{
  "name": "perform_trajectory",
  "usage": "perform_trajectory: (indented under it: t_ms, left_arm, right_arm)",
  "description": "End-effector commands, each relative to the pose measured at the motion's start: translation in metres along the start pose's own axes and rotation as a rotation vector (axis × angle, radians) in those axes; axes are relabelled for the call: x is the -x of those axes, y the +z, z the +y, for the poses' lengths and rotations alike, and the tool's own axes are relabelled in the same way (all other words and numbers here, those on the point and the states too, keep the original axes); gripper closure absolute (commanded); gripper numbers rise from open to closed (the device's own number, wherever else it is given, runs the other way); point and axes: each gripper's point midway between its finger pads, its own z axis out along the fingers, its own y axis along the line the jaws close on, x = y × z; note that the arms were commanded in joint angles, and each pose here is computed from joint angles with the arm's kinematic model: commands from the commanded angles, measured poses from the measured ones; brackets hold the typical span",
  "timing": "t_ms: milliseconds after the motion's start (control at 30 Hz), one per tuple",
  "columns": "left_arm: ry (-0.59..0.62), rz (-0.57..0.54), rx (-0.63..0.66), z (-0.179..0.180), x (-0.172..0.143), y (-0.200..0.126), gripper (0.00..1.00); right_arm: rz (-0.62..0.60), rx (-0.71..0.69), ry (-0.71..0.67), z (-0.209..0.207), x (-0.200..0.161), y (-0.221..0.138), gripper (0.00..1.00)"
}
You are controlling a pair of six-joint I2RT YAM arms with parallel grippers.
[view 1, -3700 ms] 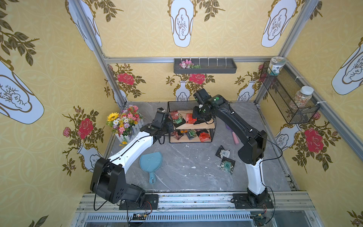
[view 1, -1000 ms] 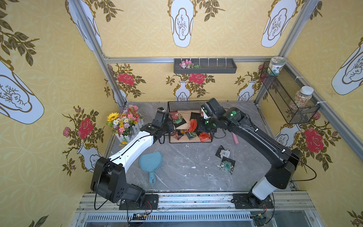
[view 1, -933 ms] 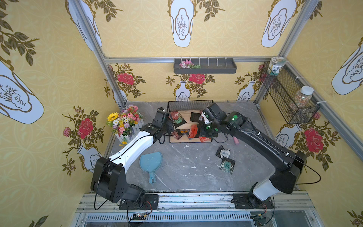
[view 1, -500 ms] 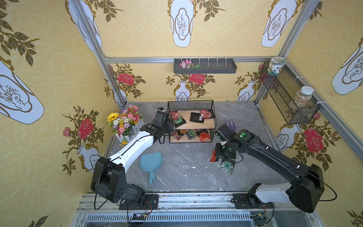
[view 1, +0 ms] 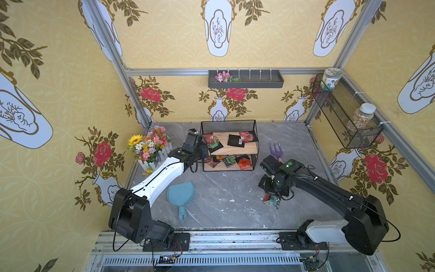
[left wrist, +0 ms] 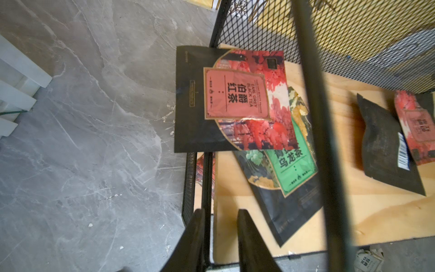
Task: Remove the tea bags from the shelf
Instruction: Place the tea bag at the center of the board, then pick up the tea bag from the shelf.
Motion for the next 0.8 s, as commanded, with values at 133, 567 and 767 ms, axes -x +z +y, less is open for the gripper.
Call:
perform_trajectory:
  t_ms: [133,567,767]
  left_arm:
    - [0.006,0.019,-0.013,-0.003,-0.004,0.002,0.71]
    - [0.006,0.021,-0.015,-0.003,-0.004,0.002,0.71]
    - [0.006,0.022,-0.016,-0.003,-0.004,0.003,0.71]
  right_arm:
    - [-0.024,-0.062,0.022,-0.012,0.003,-0.001,0.75]
    - [-0.298,0.04,-0.16,0.063,0.053,-0.085,0.6]
    - [-0.376,0.241,-0.304,0.177,0.087,-0.134,0.54]
